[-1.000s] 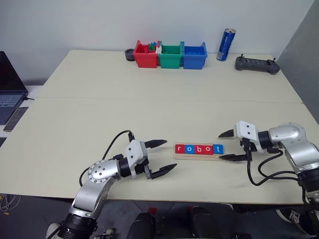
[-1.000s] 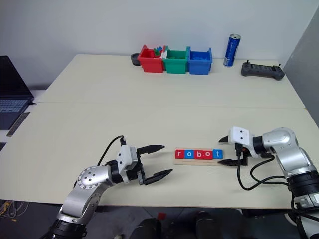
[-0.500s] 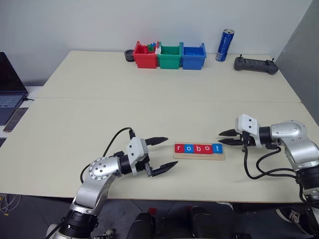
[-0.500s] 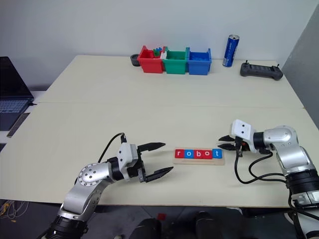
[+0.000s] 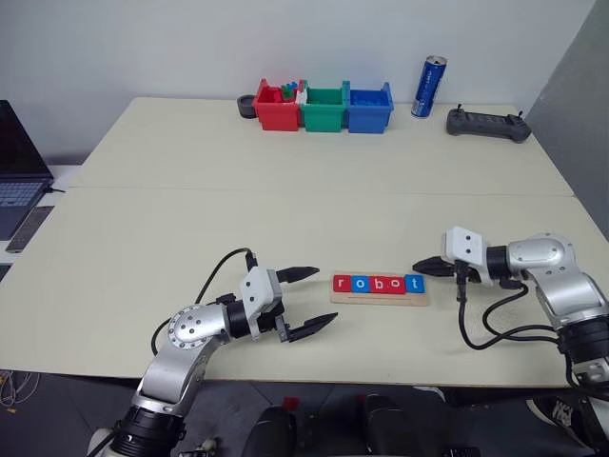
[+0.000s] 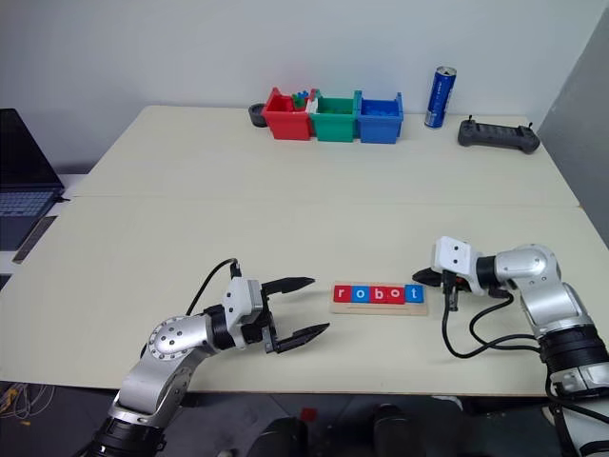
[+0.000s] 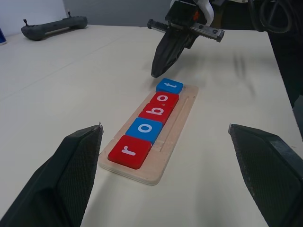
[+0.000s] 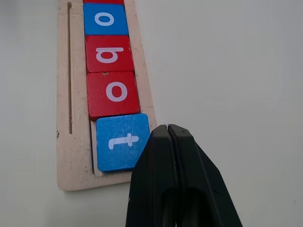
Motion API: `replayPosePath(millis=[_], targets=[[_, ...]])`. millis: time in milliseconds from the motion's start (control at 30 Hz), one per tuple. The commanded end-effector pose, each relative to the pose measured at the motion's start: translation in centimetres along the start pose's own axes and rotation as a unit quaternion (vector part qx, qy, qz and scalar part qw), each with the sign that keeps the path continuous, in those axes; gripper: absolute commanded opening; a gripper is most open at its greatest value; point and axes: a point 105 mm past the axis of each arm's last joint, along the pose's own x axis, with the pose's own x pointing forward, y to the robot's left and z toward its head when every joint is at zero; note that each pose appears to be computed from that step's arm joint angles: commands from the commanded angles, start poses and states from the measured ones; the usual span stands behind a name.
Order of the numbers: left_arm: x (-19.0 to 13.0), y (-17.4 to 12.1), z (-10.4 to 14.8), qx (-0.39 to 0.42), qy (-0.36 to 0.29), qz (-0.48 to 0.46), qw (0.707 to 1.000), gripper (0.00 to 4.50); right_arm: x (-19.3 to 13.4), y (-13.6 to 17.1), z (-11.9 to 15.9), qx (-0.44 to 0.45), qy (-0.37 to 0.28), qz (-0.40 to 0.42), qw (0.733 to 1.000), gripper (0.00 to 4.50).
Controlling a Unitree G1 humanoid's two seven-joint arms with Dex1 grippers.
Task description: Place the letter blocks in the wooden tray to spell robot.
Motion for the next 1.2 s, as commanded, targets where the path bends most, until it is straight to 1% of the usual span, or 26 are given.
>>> replayPosePath(millis=[33,433,733,900,1033,1200], targets=[[0.1,-0.1,1.3,0.017,-0.019,-0.003,1.0,4.5,-0.3,-0.3,0.6,-0.022,-0.003,-0.004,1.0,0.04],[0.2,-0.2,1.3,0.017,-0.021,-0.007,1.0,4.5,-0.2,0.7,0.6,-0.047,0.002,0.013,0.999,0.04],[0.4,-0.2,1.2,0.017,-0.022,-0.01,1.0,4.5,-0.3,-0.5,0.9,-0.037,-0.005,-0.014,0.999,0.04],[0.4,-0.2,1.2,0.016,-0.022,-0.008,1.0,4.5,-0.4,-1.3,0.5,-0.045,0.008,-0.025,0.999,0.04],[0.4,-0.2,1.1,0.016,-0.022,-0.007,1.0,4.5,-0.1,-0.6,0.1,-0.049,0.011,-0.009,0.999,0.04],[0.2,-0.1,1.0,0.016,-0.02,-0.005,1.0,4.5,0.2,0.2,0.3,-0.057,0.007,0.009,0.998,0.04]])
